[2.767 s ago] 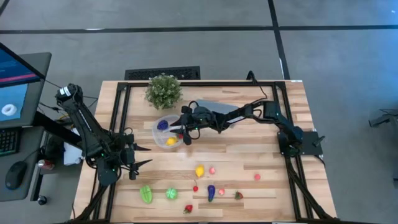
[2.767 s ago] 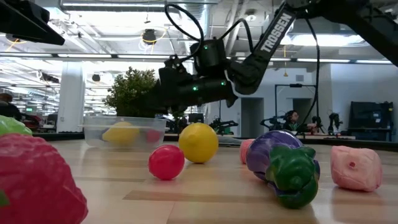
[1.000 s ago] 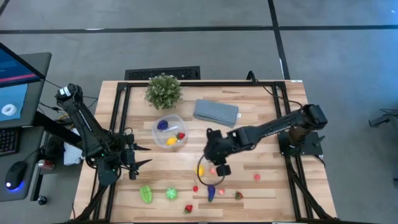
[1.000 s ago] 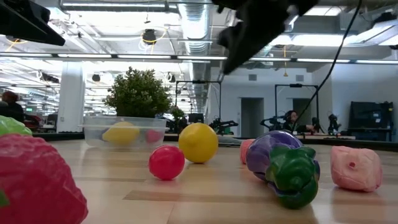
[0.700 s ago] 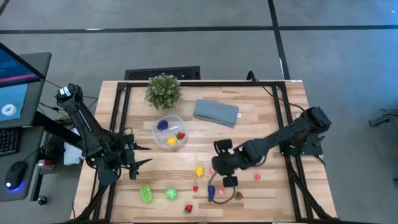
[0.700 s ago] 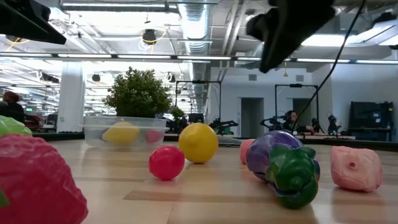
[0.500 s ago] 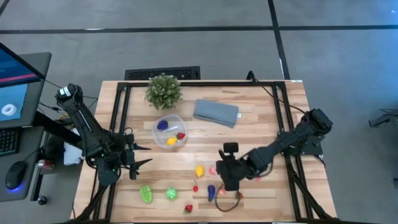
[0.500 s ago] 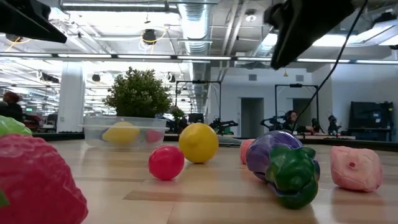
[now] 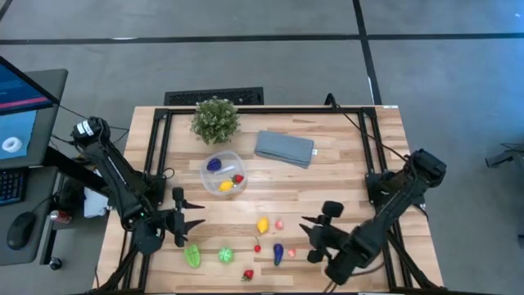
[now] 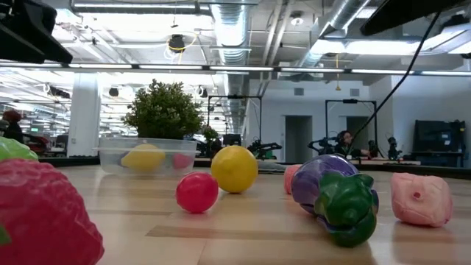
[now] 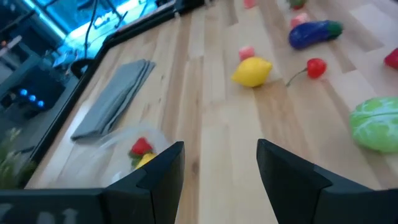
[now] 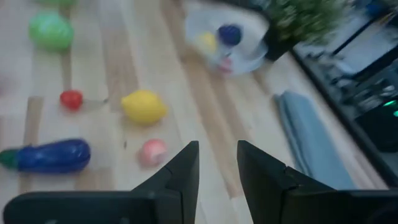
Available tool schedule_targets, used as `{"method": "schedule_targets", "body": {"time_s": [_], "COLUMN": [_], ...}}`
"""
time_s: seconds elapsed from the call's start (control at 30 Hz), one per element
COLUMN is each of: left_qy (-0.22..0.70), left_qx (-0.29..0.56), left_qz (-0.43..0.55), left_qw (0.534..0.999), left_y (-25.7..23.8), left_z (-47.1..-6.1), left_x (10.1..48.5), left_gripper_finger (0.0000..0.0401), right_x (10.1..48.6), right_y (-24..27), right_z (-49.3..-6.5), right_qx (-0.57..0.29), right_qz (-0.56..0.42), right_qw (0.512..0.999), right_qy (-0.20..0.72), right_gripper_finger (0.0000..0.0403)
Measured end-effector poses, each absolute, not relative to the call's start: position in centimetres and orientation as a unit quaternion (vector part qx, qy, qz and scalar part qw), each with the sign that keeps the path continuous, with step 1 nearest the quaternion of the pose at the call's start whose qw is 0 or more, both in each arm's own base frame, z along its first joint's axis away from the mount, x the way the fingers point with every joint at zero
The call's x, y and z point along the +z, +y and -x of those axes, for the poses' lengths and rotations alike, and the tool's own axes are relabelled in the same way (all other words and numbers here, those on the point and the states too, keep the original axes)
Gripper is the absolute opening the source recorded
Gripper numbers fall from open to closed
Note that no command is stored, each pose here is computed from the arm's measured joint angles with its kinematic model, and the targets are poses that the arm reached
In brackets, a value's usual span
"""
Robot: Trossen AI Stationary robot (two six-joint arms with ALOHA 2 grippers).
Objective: Pick and placing Produce into tupperware
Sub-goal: Put the cabbage into the transparent bin
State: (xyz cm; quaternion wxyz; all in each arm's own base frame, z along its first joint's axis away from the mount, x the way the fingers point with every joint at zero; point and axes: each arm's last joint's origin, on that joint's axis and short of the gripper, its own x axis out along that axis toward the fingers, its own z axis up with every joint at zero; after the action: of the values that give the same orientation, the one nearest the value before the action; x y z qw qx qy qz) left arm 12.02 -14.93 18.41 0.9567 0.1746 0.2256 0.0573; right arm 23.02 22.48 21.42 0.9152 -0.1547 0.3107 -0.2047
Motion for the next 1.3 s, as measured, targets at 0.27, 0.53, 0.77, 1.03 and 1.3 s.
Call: {"method": "schedule_targets", "body": {"time_s": [0.27, 0.53, 0.77, 1.03, 1.3], "left_qy": [0.214, 0.228, 0.254, 0.267, 0.28], "left_qx": [-0.011, -0.095, -0.135, -0.19, -0.211], "left_qz": [-0.174, -0.144, -0.113, -0.077, -0.067], "left_qw": [0.961, 0.958, 0.951, 0.941, 0.934], "left_y": [-16.4, -16.4, -15.6, -15.1, -14.7], "left_z": [-14.1, -16.7, -18.2, -19.6, -19.9], "left_x": [18.5, 18.2, 17.7, 18.6, 18.6], "left_gripper_finger": [0.0192, 0.0192, 0.0192, 0.0192, 0.0192], "right_x": [19.1, 17.2, 16.6, 16.3, 16.3], "right_y": [22.6, 22.0, 21.4, 21.0, 20.8], "right_z": [-19.9, -18.0, -17.4, -17.3, -17.2], "right_qx": [-0.254, -0.266, -0.272, -0.279, -0.281], "right_qz": [0.143, 0.13, 0.115, 0.108, 0.108], "right_qw": [0.935, 0.945, 0.947, 0.947, 0.946], "right_qy": [0.2, 0.139, 0.122, 0.121, 0.121], "right_gripper_finger": [0.0135, 0.0138, 0.0166, 0.0217, 0.0234]}}
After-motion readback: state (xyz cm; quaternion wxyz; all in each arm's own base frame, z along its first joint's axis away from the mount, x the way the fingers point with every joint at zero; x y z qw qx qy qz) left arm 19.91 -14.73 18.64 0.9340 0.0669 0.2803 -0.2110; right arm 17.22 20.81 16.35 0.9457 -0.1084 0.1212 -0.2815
